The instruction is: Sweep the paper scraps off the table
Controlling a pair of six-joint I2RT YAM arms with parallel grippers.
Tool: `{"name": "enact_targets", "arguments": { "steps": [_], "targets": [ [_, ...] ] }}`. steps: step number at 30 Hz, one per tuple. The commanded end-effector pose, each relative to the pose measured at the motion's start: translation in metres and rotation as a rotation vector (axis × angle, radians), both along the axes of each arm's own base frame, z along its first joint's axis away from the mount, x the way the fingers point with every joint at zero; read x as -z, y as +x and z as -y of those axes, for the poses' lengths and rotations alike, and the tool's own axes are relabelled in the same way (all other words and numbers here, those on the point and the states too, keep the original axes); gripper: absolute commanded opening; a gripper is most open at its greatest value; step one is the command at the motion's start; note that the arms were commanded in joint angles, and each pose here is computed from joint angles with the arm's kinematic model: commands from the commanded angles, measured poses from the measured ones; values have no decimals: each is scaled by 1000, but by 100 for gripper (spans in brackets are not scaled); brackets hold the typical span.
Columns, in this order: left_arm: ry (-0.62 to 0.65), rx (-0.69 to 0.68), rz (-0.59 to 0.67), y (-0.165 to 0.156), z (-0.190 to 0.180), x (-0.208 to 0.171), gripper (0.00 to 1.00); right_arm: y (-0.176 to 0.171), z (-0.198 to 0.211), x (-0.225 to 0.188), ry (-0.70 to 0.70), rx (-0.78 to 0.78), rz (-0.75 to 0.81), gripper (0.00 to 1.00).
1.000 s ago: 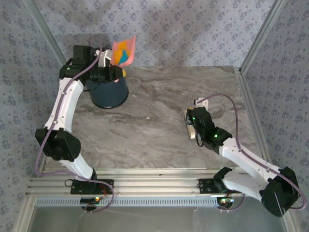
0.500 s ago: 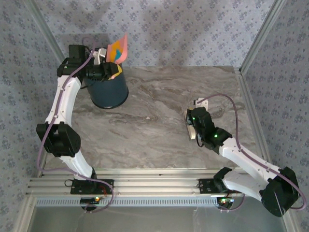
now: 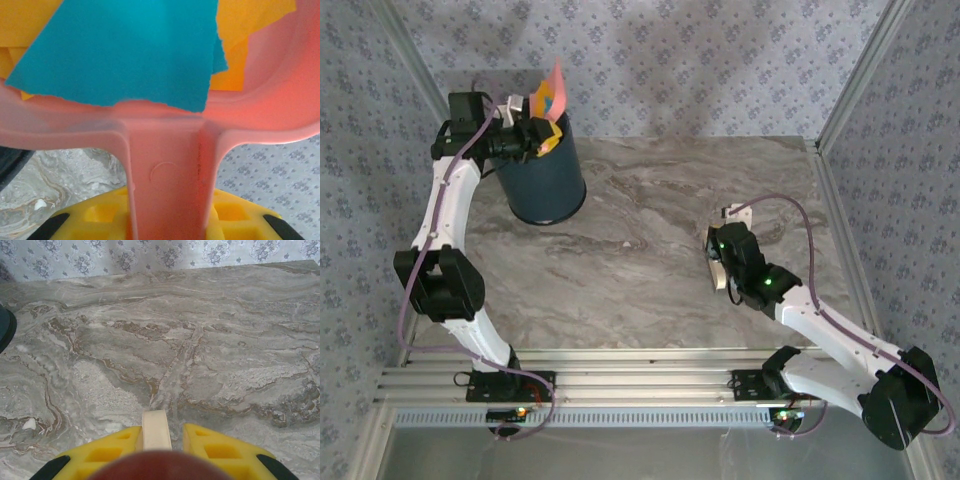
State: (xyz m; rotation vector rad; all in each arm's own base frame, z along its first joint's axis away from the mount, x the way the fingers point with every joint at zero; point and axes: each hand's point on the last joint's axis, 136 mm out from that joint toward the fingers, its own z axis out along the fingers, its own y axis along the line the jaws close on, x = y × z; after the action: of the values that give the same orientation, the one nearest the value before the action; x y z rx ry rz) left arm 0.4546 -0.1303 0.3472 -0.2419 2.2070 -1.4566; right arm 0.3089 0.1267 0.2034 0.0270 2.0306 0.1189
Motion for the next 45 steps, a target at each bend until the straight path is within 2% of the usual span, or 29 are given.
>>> {"name": "enact_targets", "arguments": {
  "steps": [1, 5, 15, 32, 36, 45],
  "targets": [
    [-70, -12, -11, 9, -3, -6, 0, 2, 2, -21, 25, 20, 48, 0],
    [-135, -57, -62, 20, -11, 0, 0, 2, 3, -20, 27, 21, 48, 0],
    [-254, -78, -96, 31, -11, -3, 0, 0, 5, -18, 22, 26, 43, 0],
    [-493, -86, -77, 38, -11, -30, 0, 0, 6, -16, 21, 31, 40, 0],
    [-581, -83, -67, 39, -12, -39, 0, 0, 5, -16, 24, 28, 41, 0],
    [-684, -115, -52, 41, -12, -39, 0, 0, 5, -17, 23, 29, 43, 0]
  ]
}}
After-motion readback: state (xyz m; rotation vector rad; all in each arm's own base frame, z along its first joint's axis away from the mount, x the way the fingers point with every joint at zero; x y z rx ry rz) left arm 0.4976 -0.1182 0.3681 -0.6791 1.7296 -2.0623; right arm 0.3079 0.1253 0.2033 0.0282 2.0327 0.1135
